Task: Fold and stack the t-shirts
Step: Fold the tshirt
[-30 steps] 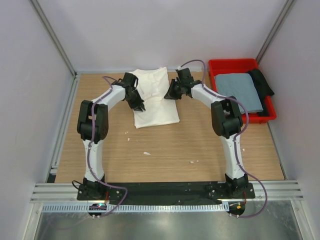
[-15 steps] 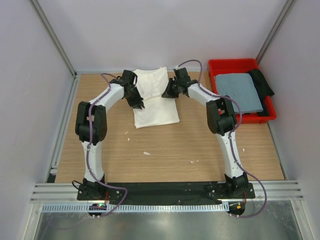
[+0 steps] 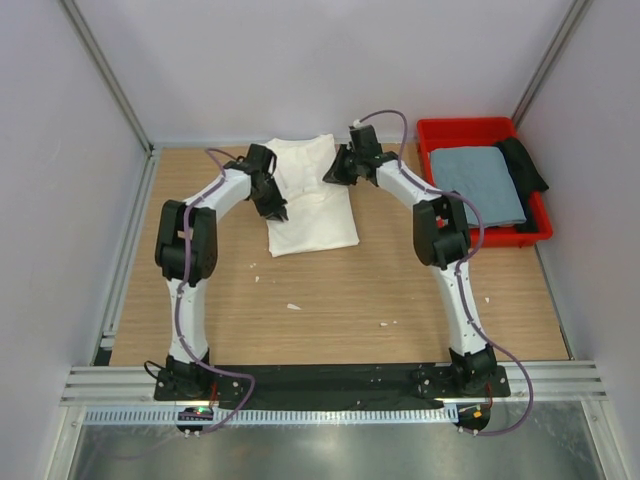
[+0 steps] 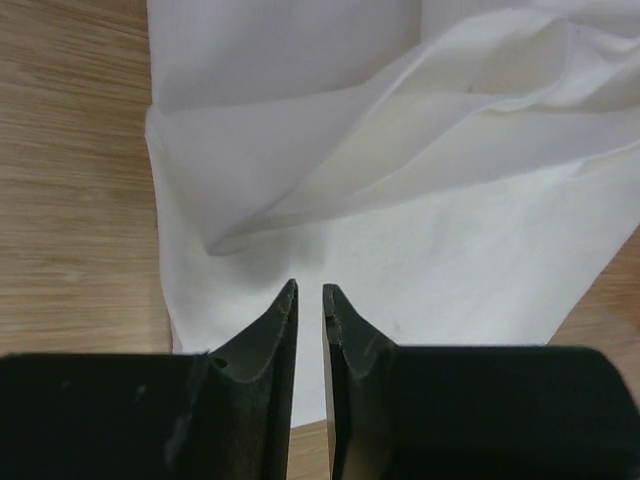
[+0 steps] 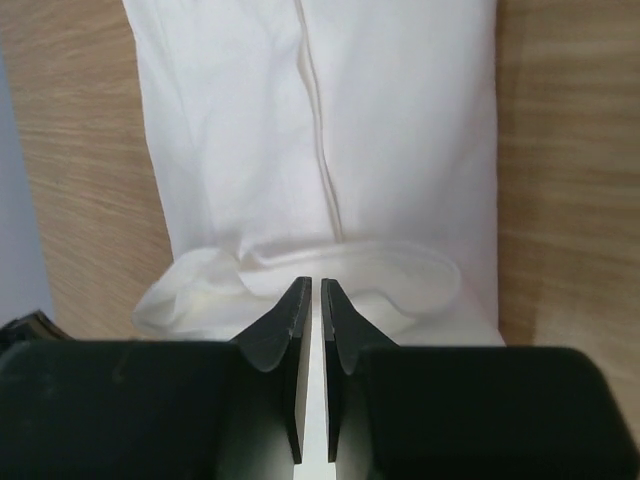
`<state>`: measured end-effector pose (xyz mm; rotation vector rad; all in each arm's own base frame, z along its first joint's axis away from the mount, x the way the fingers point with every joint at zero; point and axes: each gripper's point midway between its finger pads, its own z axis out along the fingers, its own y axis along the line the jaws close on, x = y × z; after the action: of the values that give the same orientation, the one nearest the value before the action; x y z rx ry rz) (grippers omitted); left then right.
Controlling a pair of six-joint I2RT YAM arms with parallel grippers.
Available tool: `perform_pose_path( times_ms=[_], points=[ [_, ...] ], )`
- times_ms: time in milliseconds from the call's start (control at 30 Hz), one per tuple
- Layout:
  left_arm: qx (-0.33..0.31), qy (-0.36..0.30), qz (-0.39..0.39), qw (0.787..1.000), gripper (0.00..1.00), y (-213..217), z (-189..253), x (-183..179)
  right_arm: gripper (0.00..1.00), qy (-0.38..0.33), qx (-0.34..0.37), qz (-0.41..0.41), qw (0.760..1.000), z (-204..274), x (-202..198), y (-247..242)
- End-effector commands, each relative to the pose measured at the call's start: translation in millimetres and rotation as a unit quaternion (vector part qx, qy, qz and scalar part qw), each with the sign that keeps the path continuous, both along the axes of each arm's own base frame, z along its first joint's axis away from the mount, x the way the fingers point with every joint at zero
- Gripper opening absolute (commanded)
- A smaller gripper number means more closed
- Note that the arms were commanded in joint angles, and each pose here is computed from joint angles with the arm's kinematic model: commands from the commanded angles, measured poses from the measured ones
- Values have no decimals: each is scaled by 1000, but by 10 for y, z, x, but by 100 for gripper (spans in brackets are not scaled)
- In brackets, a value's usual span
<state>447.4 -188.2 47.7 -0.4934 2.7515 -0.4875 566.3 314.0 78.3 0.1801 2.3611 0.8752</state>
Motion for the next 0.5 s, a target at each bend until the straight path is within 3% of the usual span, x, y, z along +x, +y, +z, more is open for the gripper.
perform_pose_path(
  times_ms=[0, 233, 467],
  points=[
    [25, -16, -1, 1000, 16, 86, -35, 148, 15, -26, 10, -3, 1000, 608, -221, -62],
    [58, -36, 6, 998, 15, 196, -90, 421, 15, -15, -3, 27, 1000, 650, -672, -52],
    [31, -76, 26, 996, 16, 274, 82, 943, 17, 11, -6, 44, 999, 446, -797, -43]
  ],
)
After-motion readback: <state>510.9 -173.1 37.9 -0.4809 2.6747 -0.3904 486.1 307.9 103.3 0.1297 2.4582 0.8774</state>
